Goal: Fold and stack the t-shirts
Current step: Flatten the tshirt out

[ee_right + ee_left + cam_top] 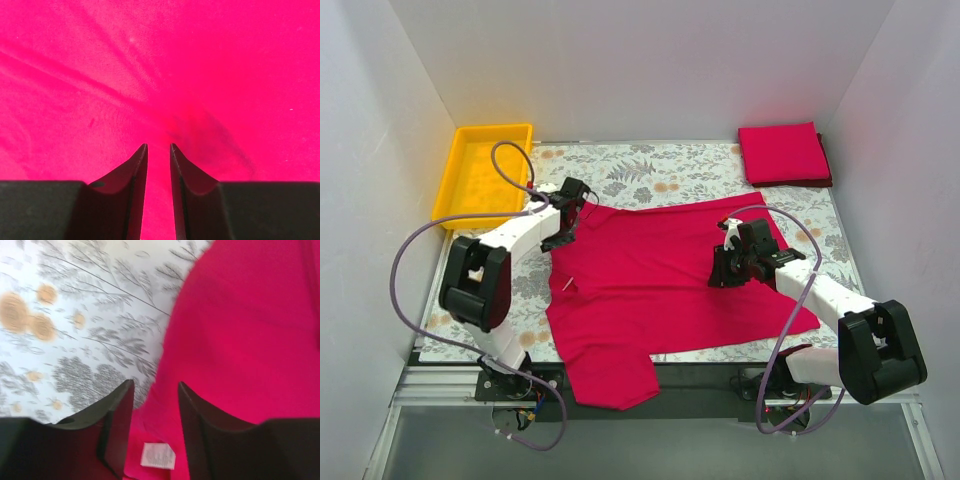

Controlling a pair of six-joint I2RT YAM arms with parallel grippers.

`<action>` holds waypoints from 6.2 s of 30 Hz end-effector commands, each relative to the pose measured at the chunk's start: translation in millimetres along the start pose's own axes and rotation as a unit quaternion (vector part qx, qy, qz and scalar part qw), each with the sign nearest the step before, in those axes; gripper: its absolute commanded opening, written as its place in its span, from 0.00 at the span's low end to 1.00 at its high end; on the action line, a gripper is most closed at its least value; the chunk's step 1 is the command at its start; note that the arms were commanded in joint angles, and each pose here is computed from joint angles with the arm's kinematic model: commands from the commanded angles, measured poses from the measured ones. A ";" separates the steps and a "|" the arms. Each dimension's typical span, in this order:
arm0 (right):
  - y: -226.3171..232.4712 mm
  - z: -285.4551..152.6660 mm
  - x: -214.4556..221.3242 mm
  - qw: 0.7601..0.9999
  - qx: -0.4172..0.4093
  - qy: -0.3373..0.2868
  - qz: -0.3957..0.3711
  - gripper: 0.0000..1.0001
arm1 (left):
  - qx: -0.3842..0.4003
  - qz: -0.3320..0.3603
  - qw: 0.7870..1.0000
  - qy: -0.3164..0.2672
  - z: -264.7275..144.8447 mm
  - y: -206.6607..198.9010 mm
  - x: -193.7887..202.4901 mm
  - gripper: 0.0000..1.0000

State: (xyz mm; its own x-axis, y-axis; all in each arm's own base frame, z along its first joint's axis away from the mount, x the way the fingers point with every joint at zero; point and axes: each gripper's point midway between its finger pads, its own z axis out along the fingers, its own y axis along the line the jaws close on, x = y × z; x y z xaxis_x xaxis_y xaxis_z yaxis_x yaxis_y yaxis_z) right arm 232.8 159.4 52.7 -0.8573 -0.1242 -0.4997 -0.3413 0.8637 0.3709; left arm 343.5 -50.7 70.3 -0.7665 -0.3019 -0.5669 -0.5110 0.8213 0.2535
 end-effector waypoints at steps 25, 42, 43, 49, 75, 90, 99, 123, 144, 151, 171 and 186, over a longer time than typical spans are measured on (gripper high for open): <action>1.4 1.6 -4.1 1.000 -0.007 -0.009 -0.003 0.31 | 0.313 0.004 0.936 0.160 -34.1 -171.0 95.1 0.26; 2.6 2.7 -0.7 1.000 -0.012 0.000 -0.005 0.32 | 0.132 -0.062 0.985 0.092 51.1 -73.3 11.0 0.42; 1.9 3.8 -1.5 1.000 -0.010 0.000 -0.004 0.32 | 0.136 -0.058 0.986 0.084 53.9 -76.3 4.1 0.43; 0.3 4.6 -16.0 1.000 0.000 -0.011 -0.005 0.32 | 0.158 -0.027 0.987 0.029 53.9 -99.8 -46.8 0.66; -47.8 33.5 36.0 0.990 0.102 0.075 0.068 0.32 | 0.143 -0.044 0.979 0.140 -8.8 -20.4 97.9 0.76; -60.1 -21.4 11.9 0.988 0.135 -0.001 0.080 0.40 | 0.242 -0.008 0.950 0.196 -98.7 -45.4 166.6 0.75; 85.2 -13.6 -57.0 0.990 -0.022 -0.086 -0.113 0.38 | 0.189 -0.119 0.971 0.084 -49.3 4.3 37.1 0.73; 333.2 134.3 -43.4 0.945 -0.155 -0.071 -0.279 0.33 | 0.166 -0.138 0.969 0.116 37.9 -3.6 12.3 0.50; 323.0 180.1 -6.0 0.949 -0.146 -0.022 -0.278 0.33 | 0.128 -0.115 0.980 0.096 35.3 10.3 -8.1 0.07; 315.0 184.0 2.4 0.951 -0.140 -0.011 -0.274 0.01 | 0.100 -0.103 0.987 0.078 25.4 21.1 -31.2 0.08; 324.2 85.9 -29.4 0.920 -0.271 -0.081 -0.271 0.46 | 0.100 -0.099 0.989 0.044 1.9 20.9 -50.7 0.53; -1.3 50.5 -78.8 0.990 0.116 -0.079 -0.031 0.45 | 0.134 -0.023 0.984 0.116 7.2 -24.8 42.0 0.50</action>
State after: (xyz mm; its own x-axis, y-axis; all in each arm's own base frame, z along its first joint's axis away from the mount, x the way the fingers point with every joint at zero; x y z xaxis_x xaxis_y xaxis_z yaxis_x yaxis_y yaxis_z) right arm 332.8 233.9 70.9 -0.6901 -0.1514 -0.7077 -0.3989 0.8955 0.1975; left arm 324.6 -82.0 42.6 -0.8387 -0.4000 -0.3695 -0.4324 0.9016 0.0055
